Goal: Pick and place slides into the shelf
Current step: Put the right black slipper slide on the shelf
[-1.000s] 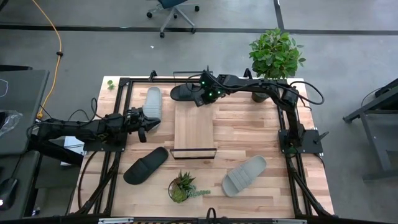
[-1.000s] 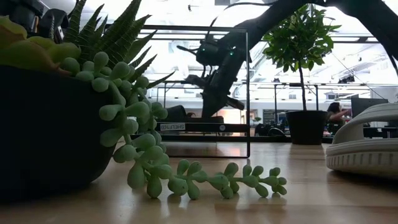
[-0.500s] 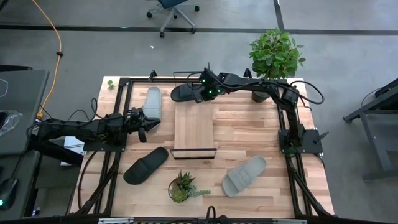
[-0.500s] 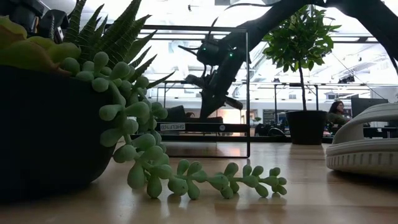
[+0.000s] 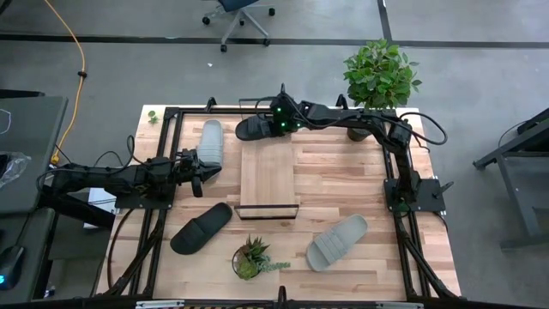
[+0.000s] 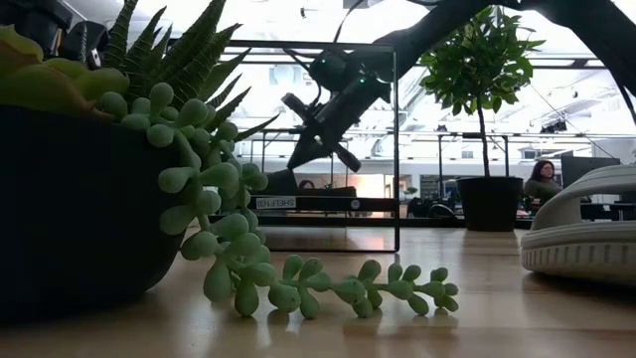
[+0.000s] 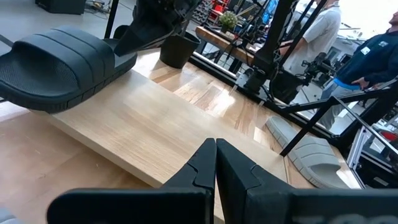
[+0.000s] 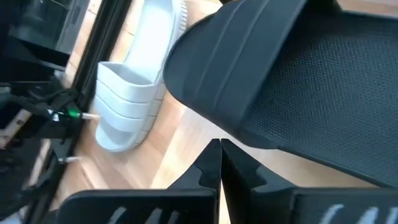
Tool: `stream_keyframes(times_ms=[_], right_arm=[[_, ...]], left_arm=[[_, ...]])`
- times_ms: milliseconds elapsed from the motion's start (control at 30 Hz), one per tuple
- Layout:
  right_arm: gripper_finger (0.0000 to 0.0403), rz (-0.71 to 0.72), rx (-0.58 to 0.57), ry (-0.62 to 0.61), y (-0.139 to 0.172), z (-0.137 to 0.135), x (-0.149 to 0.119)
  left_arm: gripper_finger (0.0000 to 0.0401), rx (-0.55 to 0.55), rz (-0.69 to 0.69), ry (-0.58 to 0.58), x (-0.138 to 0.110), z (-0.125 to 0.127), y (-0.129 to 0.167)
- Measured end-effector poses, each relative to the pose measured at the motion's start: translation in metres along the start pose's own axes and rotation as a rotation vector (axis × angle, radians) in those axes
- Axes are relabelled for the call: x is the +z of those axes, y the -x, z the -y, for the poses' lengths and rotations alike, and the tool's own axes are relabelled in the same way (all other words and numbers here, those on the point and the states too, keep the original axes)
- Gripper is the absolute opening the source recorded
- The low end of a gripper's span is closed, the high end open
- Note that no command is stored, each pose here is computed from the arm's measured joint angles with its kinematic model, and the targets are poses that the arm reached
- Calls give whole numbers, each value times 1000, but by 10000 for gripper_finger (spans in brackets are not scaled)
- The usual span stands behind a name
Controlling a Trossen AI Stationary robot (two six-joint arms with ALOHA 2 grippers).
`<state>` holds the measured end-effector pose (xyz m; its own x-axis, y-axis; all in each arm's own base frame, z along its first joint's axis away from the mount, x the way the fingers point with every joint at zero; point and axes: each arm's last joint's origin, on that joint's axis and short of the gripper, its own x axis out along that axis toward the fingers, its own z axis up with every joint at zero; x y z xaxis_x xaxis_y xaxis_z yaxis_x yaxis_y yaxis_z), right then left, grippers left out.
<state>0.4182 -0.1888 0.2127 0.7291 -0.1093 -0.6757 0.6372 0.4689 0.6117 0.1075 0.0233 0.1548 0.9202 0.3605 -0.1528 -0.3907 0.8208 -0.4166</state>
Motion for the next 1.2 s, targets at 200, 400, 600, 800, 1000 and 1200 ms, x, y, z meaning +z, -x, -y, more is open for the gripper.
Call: stream_keyframes(times_ms=[200, 400, 600, 800, 1000, 1200], right_arm=[[0, 26, -26, 3, 0, 1, 1], [0, 72, -41, 7, 0, 0, 3], [0, 108, -43, 7, 0, -1, 5], [0, 104, -32, 1, 1, -2, 6], [0, 34, 32, -42, 0, -6, 1], [0, 7, 17, -66, -13, 0, -5]], left_arm=[[1, 0, 0, 0, 0, 0, 0], [1, 0, 0, 0, 0, 0, 0], [1, 0, 0, 0, 0, 0, 0], [1, 0, 0, 0, 0, 0, 0], [1, 0, 0, 0, 0, 0, 0], [1, -2, -1, 0, 0, 0, 0]])
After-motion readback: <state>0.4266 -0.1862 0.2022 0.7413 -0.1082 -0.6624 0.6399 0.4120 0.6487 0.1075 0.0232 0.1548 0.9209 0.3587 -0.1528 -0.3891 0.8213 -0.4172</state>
